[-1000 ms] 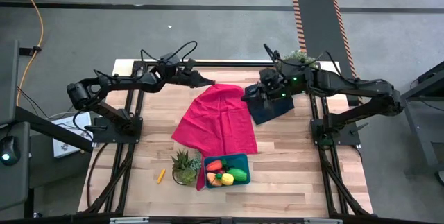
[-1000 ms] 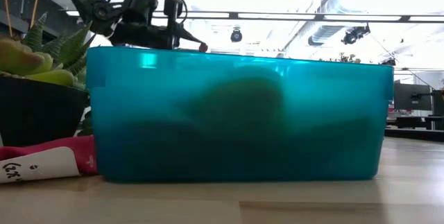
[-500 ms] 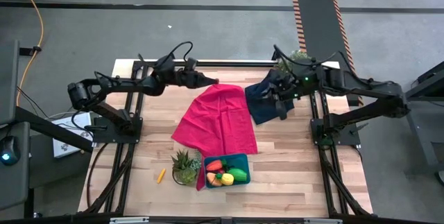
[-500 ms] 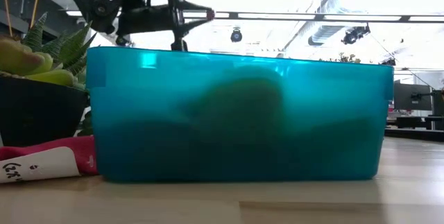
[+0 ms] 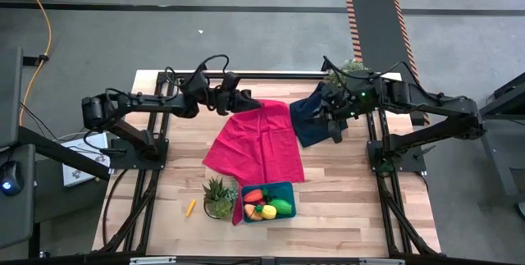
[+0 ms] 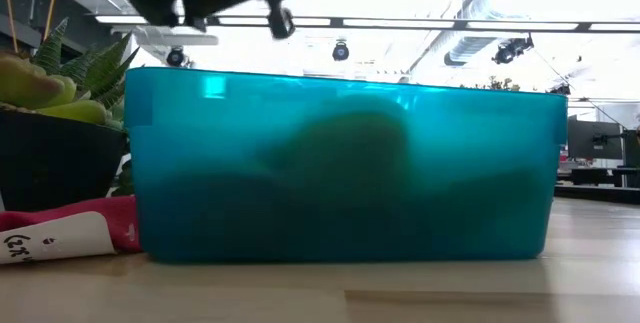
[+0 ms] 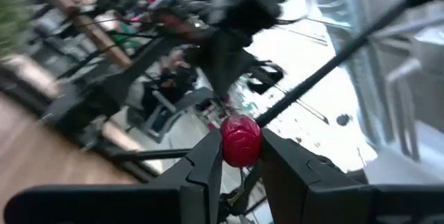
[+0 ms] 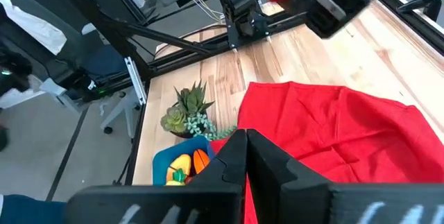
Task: Pick and placing Produce into tupperware
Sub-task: Put the red cherry into the blue bin
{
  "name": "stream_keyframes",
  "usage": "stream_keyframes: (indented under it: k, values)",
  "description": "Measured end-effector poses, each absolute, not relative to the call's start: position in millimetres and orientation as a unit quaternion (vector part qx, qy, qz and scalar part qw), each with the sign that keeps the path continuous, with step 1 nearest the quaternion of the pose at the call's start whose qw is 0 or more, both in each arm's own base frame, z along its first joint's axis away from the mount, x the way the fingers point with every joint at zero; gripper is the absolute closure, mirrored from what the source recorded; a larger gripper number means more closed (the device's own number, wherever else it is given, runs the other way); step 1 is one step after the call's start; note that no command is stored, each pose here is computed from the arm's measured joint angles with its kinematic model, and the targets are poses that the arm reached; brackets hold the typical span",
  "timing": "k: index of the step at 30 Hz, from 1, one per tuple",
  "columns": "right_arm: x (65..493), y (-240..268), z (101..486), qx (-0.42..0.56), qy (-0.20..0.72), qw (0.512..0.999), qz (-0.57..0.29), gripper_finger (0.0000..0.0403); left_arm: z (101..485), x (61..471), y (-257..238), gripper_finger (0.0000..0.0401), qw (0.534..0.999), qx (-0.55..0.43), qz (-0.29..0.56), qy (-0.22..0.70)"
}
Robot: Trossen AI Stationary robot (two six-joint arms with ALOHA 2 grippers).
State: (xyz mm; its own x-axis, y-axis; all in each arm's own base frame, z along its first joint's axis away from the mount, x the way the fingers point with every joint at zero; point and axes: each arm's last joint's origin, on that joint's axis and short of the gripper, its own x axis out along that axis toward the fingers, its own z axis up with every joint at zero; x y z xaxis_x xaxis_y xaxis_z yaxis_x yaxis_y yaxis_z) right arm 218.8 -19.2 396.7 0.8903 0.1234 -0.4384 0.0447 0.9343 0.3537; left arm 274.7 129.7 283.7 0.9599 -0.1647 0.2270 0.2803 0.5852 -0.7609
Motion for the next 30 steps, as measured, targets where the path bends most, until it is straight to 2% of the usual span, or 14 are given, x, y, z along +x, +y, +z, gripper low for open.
stream_keyframes:
  k: [6, 12, 19, 30]
  values:
    - [217.7, -19.1, 394.6, 0.181, 0.245, 0.952, 0.019, 0.0401, 322.7, 290.2, 115.7, 0.0322, 0.902, -0.382, -0.179, -0.089]
    - [216.7, -19.0, 392.9, 0.178, 0.255, 0.950, 0.018, 0.0401, 352.8, 307.4, 105.1, 0.0322, 0.915, -0.350, -0.196, -0.030]
    - [214.3, -18.7, 388.8, 0.180, 0.278, 0.944, 0.015, 0.0401, 390.3, 316.9, 89.9, 0.0322, 0.935, -0.302, -0.171, 0.069]
    - [211.5, -18.3, 384.5, 0.170, 0.303, 0.938, 0.016, 0.0401, 440.1, 301.9, 53.1, 0.0322, 0.952, -0.233, -0.090, 0.175]
